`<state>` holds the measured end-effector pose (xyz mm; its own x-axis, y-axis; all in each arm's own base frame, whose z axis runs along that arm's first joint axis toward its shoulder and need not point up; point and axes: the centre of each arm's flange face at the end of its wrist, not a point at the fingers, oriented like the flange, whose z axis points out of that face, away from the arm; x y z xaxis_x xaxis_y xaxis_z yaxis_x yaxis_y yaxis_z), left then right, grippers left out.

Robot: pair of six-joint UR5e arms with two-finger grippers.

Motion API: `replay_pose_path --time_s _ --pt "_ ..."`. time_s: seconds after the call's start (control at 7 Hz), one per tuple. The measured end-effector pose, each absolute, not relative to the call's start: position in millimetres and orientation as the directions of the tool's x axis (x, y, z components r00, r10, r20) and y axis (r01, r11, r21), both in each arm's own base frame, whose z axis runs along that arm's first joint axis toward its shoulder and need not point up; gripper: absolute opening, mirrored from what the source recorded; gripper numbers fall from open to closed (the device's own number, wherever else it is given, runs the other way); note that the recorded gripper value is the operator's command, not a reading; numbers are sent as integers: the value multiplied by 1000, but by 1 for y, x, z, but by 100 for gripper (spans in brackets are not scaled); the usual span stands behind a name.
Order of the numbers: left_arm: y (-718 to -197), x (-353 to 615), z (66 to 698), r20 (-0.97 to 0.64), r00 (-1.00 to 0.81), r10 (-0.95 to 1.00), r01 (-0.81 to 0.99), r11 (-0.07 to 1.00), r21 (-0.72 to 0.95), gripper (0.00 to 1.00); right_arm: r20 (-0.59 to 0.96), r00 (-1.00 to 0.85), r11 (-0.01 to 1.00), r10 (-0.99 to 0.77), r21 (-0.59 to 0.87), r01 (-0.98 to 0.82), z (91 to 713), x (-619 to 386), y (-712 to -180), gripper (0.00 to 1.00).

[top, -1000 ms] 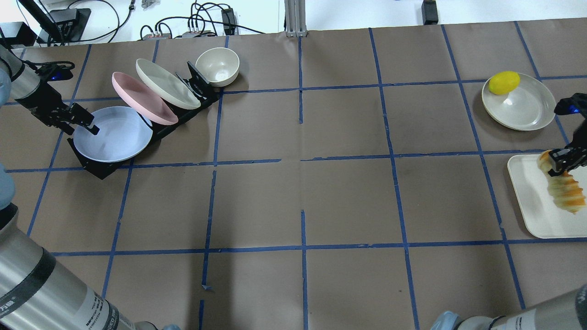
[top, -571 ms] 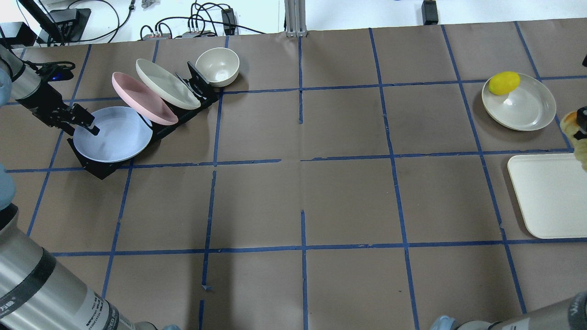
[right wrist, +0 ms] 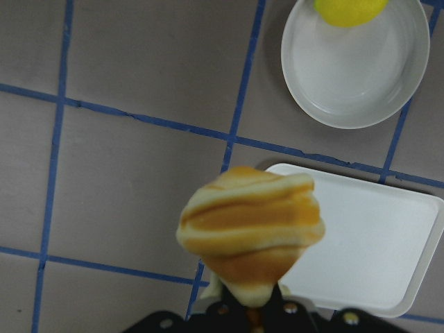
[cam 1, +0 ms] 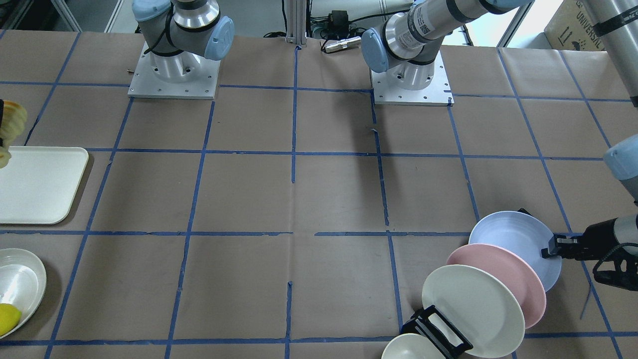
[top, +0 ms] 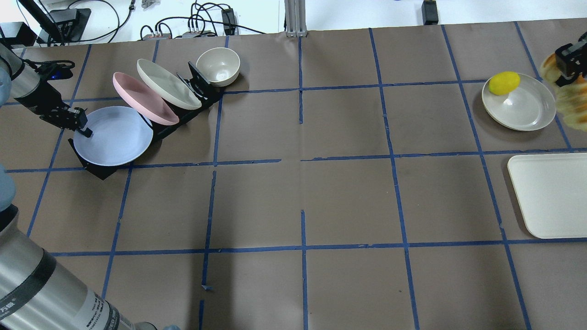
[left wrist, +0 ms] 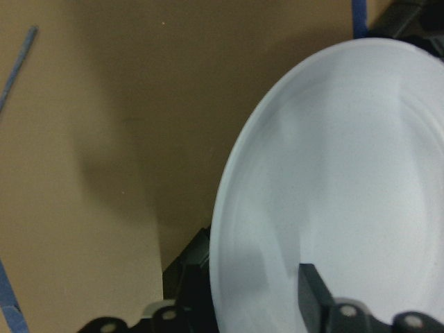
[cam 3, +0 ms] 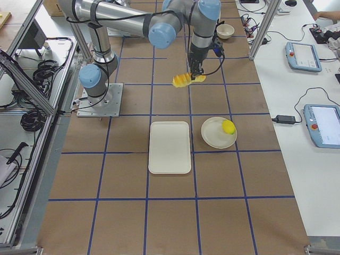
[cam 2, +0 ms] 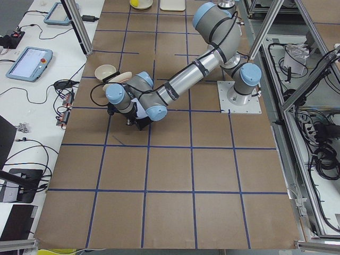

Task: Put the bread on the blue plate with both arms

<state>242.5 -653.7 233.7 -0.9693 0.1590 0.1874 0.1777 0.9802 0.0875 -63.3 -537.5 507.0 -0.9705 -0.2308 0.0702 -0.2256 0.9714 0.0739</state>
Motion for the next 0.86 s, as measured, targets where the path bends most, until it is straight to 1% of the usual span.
replay_pose_path --time_s 0.29,0.57,0.86 --pt "-661 240 265 164 -971 174 187 980 65 1 86 -974 978 -208 48 -204 533 34 -526 6" --pt "-653 233 315 168 -970 177 191 979 74 1 89 -987 989 -137 62 -132 534 121 -517 7" --pt "-633 221 361 178 -969 173 191 978 87 1 77 -995 993 -71 95 -63 525 150 -513 7"
